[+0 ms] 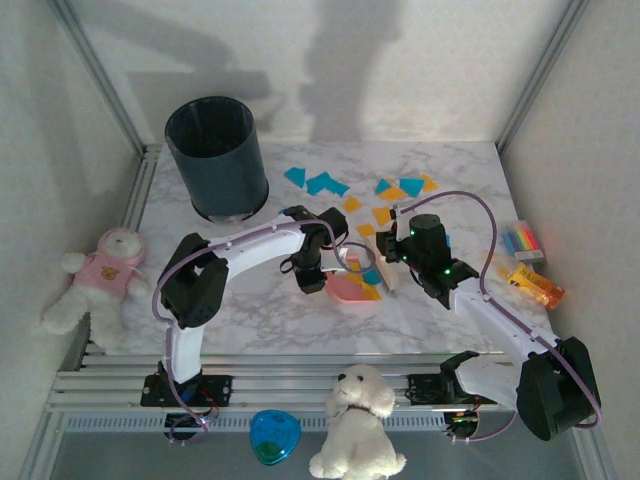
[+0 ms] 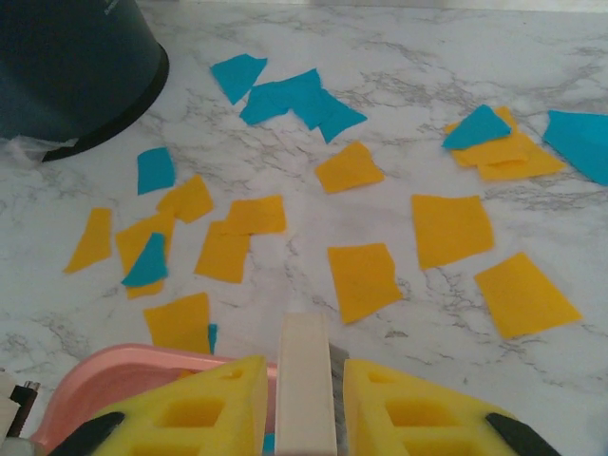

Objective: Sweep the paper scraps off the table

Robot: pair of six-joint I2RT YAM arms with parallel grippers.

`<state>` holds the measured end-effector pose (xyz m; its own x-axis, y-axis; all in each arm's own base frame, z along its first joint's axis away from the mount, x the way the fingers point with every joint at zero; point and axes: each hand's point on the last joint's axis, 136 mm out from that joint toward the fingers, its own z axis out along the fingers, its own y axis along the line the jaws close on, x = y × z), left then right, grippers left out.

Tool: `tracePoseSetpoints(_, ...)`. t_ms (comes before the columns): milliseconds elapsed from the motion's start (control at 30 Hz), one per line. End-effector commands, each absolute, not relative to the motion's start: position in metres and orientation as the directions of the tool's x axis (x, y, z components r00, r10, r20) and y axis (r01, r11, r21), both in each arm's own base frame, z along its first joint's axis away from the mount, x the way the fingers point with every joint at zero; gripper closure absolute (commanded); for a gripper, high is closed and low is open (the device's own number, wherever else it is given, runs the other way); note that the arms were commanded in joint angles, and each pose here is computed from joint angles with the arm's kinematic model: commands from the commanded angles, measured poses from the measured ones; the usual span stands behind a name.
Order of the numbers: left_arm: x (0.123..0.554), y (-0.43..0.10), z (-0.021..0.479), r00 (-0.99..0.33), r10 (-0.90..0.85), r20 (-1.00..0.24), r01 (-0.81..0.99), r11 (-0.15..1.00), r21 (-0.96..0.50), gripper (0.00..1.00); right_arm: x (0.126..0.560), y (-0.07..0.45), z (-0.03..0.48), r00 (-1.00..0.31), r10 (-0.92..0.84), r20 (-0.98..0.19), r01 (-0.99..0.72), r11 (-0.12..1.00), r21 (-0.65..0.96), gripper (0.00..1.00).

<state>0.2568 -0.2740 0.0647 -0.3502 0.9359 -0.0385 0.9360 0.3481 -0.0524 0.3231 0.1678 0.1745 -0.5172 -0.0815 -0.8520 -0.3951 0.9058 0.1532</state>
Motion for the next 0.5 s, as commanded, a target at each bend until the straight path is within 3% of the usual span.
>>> tracePoseSetpoints(0, 0.250, -0.264, 0.061, -0.353, 0.935, 0.015, 0.934, 0.353, -0.055, 1.00, 0.316, 0.176, 0.173, -0.544, -0.049, -0.837, -0.404, 0.890, 0.210, 1.00)
tracePoseSetpoints(467, 0.247, -0.260, 0.061, -0.355, 0.935, 0.009, 0.933, 0.355, -0.054, 1.00, 0.320, 0.160, 0.188, -0.522, 0.096, -0.847, -0.283, 0.918, 0.278, 1.00)
